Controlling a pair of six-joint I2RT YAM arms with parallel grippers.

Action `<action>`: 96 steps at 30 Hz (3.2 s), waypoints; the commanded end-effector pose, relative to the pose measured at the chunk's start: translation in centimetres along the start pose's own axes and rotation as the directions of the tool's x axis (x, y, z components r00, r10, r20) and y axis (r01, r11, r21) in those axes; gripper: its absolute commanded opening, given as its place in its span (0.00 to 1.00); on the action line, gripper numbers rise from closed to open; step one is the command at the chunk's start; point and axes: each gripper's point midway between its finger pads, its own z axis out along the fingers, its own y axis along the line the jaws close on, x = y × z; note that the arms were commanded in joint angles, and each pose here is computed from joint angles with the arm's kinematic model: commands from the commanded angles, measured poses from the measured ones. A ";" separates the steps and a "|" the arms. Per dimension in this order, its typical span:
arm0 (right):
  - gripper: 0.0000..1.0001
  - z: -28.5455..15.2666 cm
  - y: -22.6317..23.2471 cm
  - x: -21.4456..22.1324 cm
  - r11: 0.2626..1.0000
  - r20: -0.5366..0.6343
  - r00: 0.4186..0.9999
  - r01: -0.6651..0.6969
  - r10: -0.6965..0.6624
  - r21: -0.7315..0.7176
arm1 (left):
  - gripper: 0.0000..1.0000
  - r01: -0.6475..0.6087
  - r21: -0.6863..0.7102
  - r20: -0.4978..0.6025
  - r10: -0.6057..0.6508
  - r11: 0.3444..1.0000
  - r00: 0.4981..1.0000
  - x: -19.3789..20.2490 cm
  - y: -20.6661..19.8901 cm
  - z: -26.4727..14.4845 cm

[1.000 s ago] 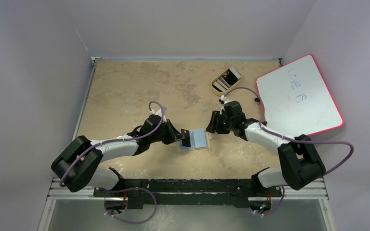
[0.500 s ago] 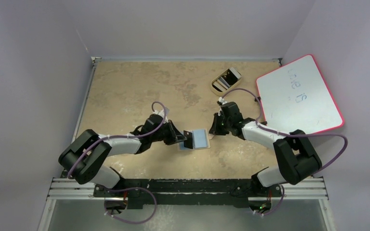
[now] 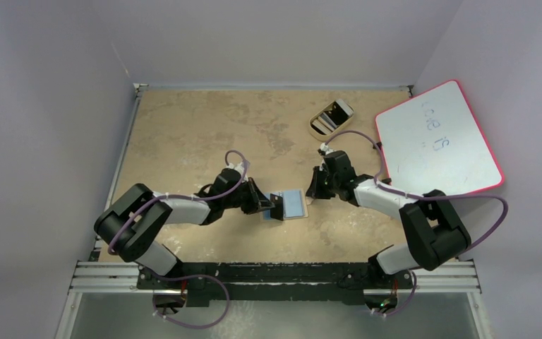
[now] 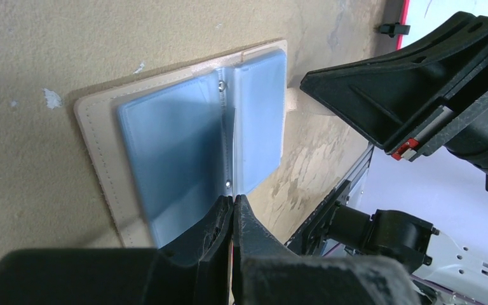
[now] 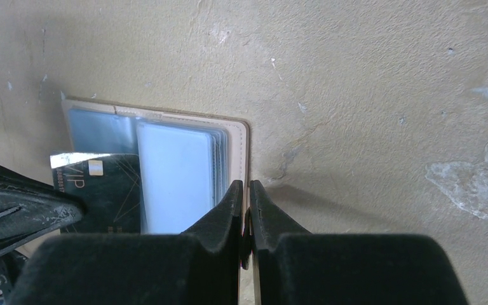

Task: Put the credit cards into the card holder
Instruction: Insert the credit card into the card holder.

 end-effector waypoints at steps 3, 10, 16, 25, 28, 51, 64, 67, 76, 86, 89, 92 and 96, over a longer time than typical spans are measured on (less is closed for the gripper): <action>0.08 0.2 0.4 -0.4 1.000 0.019 1.000 0.005 -0.004 -0.019 | 0.00 -0.034 0.068 0.023 0.033 0.997 0.999 -1.1 -1.5 0.7; 0.08 0.3 0.4 -0.3 1.000 0.021 1.000 0.005 -0.004 -0.021 | 0.00 -0.031 0.090 0.020 0.029 0.995 0.999 -1.1 -1.7 1.0; 0.07 0.4 0.2 -0.1 1.000 0.018 1.000 0.005 -0.005 -0.015 | 0.00 -0.026 0.097 0.024 0.024 0.995 0.999 -1.1 -2.0 0.8; 0.07 0.3 0.2 -0.2 1.000 0.022 1.000 0.004 -0.004 -0.013 | 0.00 -0.048 0.100 0.065 0.041 0.994 0.997 -2.1 -3.4 -0.4; 0.07 0.4 0.3 -0.3 1.000 0.020 1.000 0.004 -0.003 -0.017 | 0.00 -0.066 0.072 0.072 0.060 0.995 0.996 -2.3 -3.2 -0.4; 0.07 0.5 0.2 0.0 1.000 0.012 1.000 0.006 -0.006 -0.018 | 0.00 -0.060 0.077 0.028 0.058 0.995 0.998 -1.6 -1.9 1.4; 0.03 0.7 -0.1 0.2 1.000 0.010 1.000 0.004 -0.004 -0.011 | 0.00 -0.062 0.093 0.063 0.056 0.994 0.996 -2.4 -3.5 0.2; 0.03 0.7 0.0 0.2 1.000 0.011 1.000 0.004 -0.004 -0.015 | 0.00 -0.071 0.090 0.068 0.065 0.993 0.996 -2.6 -3.7 0.0; 0.03 0.6 0.0 0.2 1.000 0.008 1.000 0.006 -0.006 -0.013 | 0.00 -0.064 0.078 0.047 0.060 0.995 0.997 -2.2 -2.8 0.8; 0.03 0.3 0.1 0.3 1.000 0.009 1.000 -0.002 0.002 -0.016 | 0.00 -0.050 0.070 0.039 0.047 0.996 0.998 -2.0 -2.0 1.5; 0.03 0.3 0.1 0.2 1.000 0.012 1.000 -0.004 0.004 -0.017 | 0.00 -0.042 0.071 0.035 0.040 0.997 0.999 -1.9 -1.8 1.7; 0.03 0.3 0.1 0.2 1.000 0.013 1.000 -0.005 0.005 -0.017 | 0.00 -0.042 0.080 0.038 0.039 0.996 0.999 -1.9 -1.9 1.8; 0.03 0.4 0.0 0.4 1.000 0.010 1.000 -0.009 0.009 -0.016 | 0.00 -0.040 0.091 0.029 0.037 0.995 0.999 -1.8 -1.8 2.1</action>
